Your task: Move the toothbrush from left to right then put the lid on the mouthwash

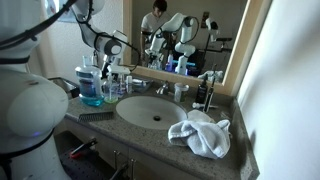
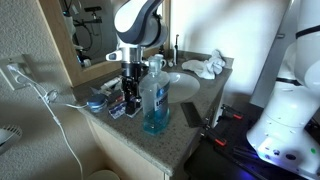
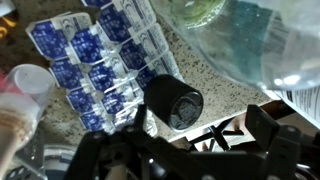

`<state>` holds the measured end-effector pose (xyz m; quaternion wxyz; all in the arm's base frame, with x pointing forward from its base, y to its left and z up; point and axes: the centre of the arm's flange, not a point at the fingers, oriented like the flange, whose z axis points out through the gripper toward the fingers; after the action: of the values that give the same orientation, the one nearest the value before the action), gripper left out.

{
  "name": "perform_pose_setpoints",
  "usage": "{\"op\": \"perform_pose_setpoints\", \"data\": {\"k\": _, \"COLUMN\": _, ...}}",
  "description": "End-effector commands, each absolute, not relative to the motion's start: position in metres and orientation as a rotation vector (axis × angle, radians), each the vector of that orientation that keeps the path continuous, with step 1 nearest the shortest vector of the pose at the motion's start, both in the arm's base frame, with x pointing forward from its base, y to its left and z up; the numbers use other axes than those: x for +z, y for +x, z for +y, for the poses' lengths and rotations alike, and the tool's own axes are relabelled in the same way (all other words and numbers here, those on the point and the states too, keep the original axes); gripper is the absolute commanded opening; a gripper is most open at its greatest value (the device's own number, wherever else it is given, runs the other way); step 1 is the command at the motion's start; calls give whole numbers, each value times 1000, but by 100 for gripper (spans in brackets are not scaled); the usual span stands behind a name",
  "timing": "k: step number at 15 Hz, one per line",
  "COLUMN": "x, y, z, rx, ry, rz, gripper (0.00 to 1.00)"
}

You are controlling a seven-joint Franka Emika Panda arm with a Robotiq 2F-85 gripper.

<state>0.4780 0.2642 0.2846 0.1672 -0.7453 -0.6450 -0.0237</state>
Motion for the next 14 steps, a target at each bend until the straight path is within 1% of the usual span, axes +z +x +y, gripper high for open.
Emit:
{"op": "perform_pose_setpoints", "data": {"k": 1, "x": 282, "y": 480, "z": 267, "rx": -83, "ry": -2161, "rz": -1830, "gripper": 100}}
{"op": "perform_pose_setpoints", "data": {"k": 11, "x": 275, "y": 478, "z": 269, "rx": -81, "ry": -2177, "rz": -1834, "gripper": 100}}
{"op": "perform_pose_setpoints", "data": {"k": 12, "x": 275, "y": 478, "z": 269, "rx": -80, "ry": -2185, "rz": -1832, "gripper": 87}}
{"op": "perform_pose_setpoints", "data": {"k": 13, "x": 276, "y": 478, "z": 269, "rx": -80, "ry": -2188, "rz": -1836, "gripper": 72}}
{"op": "perform_pose_setpoints", "data": {"k": 14, "x": 276, "y": 478, "z": 269, "rx": -76, "ry": -2196, "rz": -1837, "gripper": 66}}
